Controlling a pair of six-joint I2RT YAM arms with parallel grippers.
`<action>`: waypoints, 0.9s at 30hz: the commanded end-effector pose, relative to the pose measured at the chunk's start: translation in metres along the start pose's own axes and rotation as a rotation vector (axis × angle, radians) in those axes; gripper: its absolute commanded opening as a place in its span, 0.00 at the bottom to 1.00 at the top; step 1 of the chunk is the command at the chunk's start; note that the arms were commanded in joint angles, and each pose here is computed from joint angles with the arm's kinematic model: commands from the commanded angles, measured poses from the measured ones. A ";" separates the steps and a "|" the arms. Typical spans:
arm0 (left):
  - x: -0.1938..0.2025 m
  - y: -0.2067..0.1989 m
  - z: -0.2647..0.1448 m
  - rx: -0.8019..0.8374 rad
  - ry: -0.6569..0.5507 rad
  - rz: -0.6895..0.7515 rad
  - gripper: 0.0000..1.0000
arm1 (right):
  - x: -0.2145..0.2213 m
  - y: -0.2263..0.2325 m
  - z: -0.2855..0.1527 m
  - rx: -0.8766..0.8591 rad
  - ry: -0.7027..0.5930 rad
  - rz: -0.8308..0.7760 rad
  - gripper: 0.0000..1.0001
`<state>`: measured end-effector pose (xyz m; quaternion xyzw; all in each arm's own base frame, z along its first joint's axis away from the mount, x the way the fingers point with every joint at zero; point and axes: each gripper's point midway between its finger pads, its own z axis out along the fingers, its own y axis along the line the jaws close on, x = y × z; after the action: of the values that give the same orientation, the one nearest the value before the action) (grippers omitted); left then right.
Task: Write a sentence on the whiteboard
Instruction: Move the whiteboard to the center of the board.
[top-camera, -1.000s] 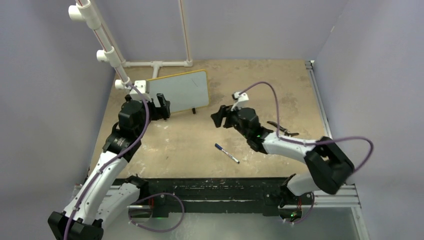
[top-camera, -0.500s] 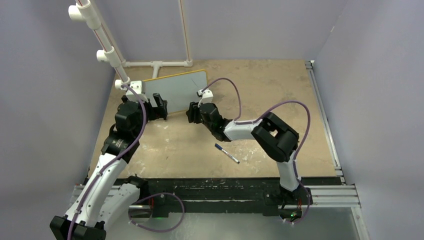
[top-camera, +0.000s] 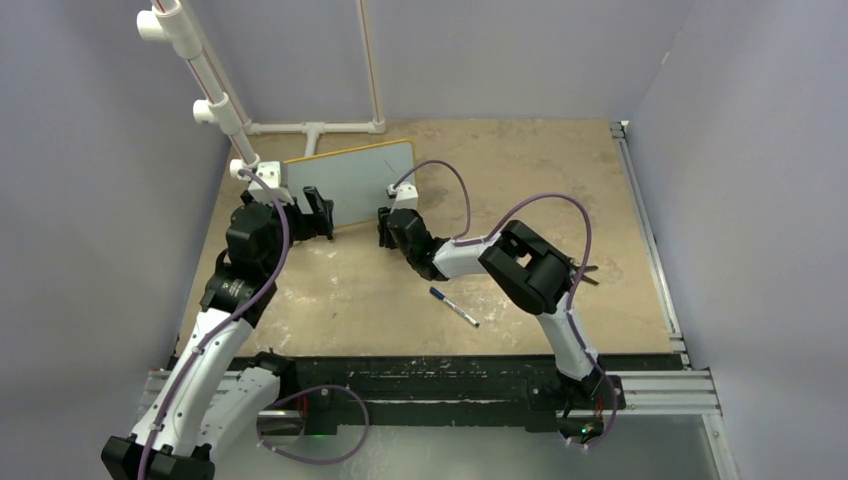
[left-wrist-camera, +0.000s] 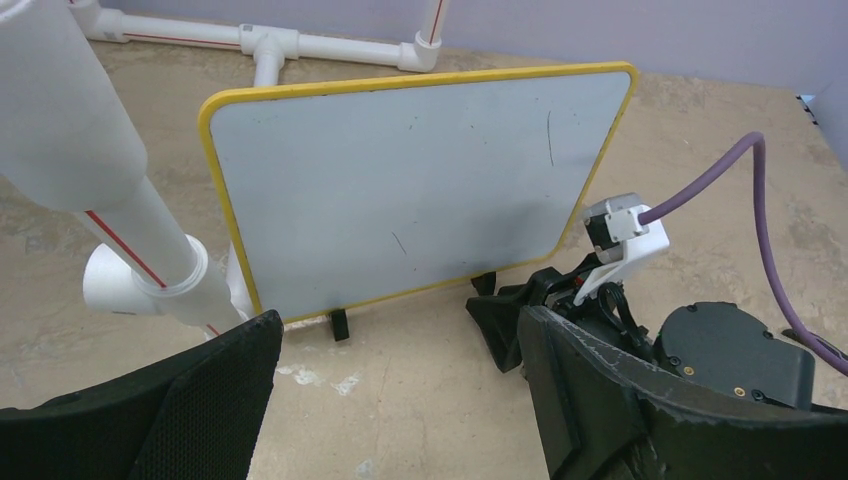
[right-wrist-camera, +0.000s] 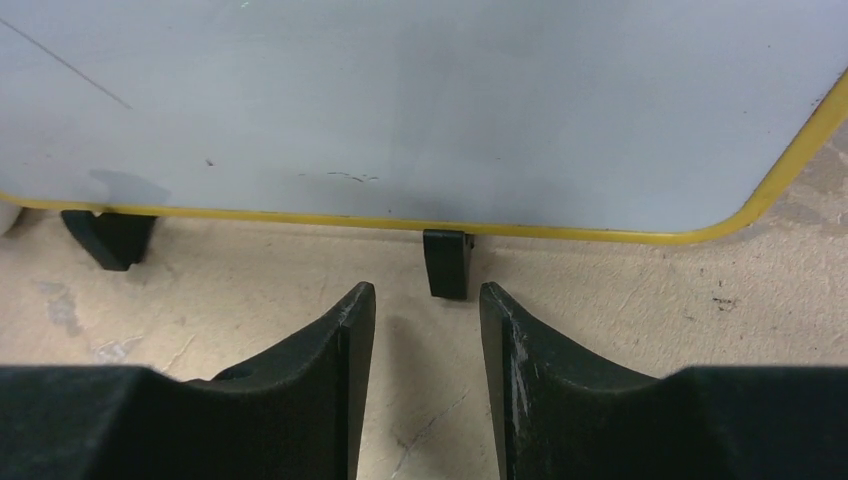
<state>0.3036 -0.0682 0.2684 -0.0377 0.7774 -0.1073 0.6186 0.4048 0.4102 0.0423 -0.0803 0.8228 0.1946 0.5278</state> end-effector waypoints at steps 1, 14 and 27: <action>-0.008 -0.002 -0.001 0.014 -0.035 -0.011 0.87 | -0.019 0.002 0.008 0.043 -0.060 -0.019 0.45; -0.006 -0.002 0.000 0.015 -0.028 -0.010 0.87 | -0.010 -0.009 0.018 0.090 -0.077 -0.070 0.20; -0.003 -0.017 0.001 0.105 -0.019 0.006 0.87 | 0.010 -0.049 -0.038 0.151 -0.009 -0.060 0.00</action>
<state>0.3015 -0.0770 0.2692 -0.0211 0.7773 -0.1275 0.6158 0.3989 0.3777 0.0291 -0.0899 0.8236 0.1363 0.5432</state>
